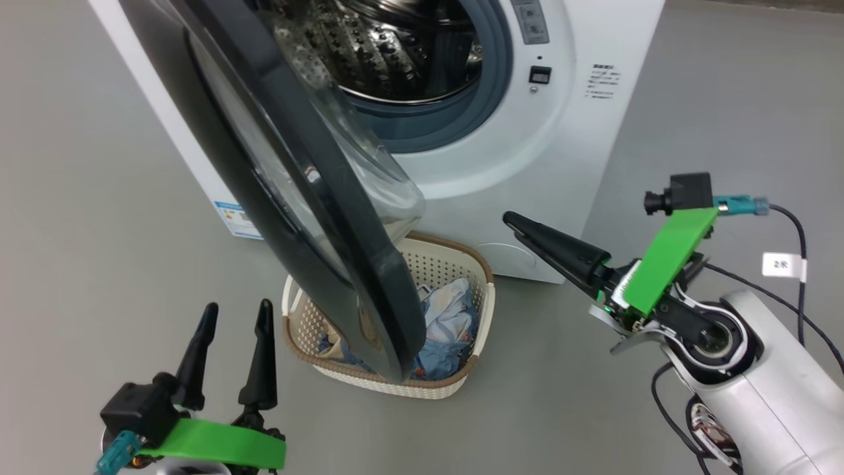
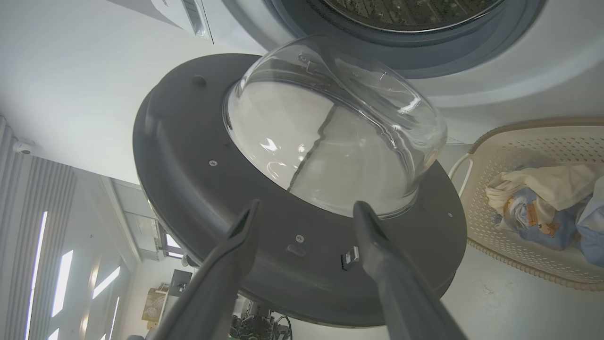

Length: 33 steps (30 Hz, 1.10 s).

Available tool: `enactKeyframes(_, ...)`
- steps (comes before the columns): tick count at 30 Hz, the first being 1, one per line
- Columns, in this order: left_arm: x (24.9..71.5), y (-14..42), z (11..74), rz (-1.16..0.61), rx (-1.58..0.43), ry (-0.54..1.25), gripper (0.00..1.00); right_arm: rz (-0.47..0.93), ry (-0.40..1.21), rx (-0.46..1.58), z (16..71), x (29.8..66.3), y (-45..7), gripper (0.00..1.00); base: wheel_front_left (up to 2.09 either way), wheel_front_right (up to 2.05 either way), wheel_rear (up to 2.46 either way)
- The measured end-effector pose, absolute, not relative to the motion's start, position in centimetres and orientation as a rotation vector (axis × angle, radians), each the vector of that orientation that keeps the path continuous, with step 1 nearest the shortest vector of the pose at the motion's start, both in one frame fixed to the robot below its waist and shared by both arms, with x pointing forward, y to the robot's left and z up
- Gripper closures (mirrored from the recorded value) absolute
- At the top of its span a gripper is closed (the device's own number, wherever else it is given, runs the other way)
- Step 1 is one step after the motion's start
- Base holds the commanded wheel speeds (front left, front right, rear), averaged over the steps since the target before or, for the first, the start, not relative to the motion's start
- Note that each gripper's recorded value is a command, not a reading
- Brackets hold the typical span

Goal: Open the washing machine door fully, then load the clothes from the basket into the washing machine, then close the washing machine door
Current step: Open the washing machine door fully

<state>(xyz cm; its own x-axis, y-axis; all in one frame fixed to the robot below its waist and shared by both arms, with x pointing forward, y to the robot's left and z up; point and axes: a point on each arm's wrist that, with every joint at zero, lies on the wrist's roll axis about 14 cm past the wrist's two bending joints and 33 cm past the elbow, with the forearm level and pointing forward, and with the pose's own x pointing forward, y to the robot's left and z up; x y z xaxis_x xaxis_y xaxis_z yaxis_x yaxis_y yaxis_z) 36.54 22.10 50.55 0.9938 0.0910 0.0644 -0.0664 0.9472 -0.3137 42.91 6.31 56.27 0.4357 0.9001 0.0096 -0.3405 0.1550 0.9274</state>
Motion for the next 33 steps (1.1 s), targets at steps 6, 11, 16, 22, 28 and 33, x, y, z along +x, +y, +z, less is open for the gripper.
enactKeyframes(6,37.0,21.7,50.8,0.06,-0.314,-0.085,0.0,0.86,0.582,1.081,55.2,43.4,2.2,0.0,0.0,0.0,0.0)
enactKeyframes(11,37.0,21.5,50.3,0.053,-0.305,-0.071,0.0,0.761,0.514,1.09,54.6,43.8,-1.0,0.0,0.0,0.0,0.0)
enactKeyframes(16,37.2,21.1,50.3,0.038,-0.304,-0.07,0.0,0.665,0.463,1.095,53.7,43.7,-3.8,0.0,0.0,0.0,0.0)
enactKeyframes(22,37.5,20.8,50.7,0.028,-0.303,-0.078,0.0,0.562,0.403,1.073,52.6,43.4,-6.7,0.0,0.0,0.0,0.0)
enactKeyframes(28,37.6,20.9,50.8,0.031,-0.298,-0.081,0.0,0.462,0.349,1.052,51.3,42.8,-9.3,0.0,0.0,0.0,0.0)
enactKeyframes(33,37.3,21.1,50.5,0.036,-0.296,-0.072,0.0,0.392,0.315,1.05,50.4,42.0,-11.0,0.0,0.0,0.0,0.0)
